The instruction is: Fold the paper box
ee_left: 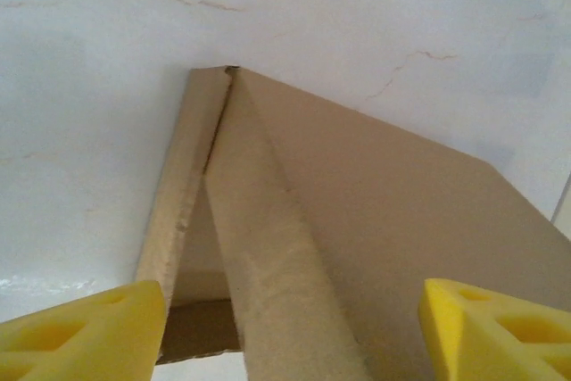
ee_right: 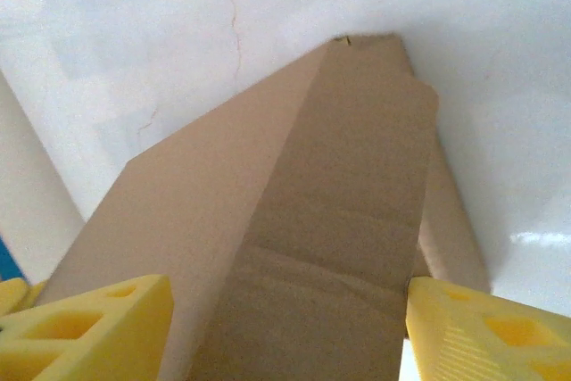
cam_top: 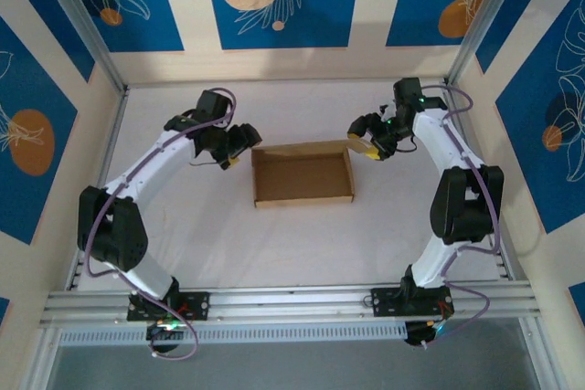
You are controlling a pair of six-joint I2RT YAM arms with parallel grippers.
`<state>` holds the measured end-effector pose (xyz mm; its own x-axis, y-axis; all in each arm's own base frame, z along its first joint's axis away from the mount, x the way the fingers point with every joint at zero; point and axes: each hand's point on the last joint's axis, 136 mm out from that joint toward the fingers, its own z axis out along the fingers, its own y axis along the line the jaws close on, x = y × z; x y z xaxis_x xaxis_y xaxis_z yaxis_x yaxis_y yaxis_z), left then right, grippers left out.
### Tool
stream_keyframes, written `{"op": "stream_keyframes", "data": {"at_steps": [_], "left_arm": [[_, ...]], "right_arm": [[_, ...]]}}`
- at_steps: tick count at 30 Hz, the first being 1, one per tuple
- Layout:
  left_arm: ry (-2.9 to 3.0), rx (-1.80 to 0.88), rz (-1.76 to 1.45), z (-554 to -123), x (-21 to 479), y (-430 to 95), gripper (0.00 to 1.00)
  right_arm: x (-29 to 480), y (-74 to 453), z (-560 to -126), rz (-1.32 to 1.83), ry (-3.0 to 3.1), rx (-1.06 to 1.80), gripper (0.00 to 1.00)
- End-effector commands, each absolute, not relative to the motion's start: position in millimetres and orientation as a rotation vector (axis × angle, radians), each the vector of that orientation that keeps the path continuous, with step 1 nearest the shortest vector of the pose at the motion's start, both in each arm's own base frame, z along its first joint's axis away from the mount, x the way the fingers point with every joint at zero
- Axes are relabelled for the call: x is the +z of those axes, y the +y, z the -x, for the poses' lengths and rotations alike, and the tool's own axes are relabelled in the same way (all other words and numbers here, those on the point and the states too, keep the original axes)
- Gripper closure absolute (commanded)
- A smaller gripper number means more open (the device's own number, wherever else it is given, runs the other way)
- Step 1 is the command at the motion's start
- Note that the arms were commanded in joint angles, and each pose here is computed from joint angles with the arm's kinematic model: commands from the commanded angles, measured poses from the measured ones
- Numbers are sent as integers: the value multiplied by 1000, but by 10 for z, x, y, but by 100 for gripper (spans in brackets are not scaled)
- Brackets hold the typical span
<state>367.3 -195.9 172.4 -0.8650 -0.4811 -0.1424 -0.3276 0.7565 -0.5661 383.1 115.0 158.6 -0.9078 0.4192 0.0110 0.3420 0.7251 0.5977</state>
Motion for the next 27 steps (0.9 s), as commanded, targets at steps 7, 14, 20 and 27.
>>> {"op": "stream_keyframes", "data": {"at_steps": [7,14,20,27], "left_arm": [[2677,-774,635,-3759,1727,-1995,32],[2684,-770,630,-3655,1655,-2031,36],[2678,-753,633,-3558,1656,-1972,37],[2693,-733,643,-3523,1563,-1963,38]], "right_arm": [[1504,1159,-3766,-369,2942,644,26],[1452,1198,-3697,-375,2962,570,31],[1376,1182,-3660,-430,2948,535,33],[1448,1093,-3686,-471,2931,471,24]]}}
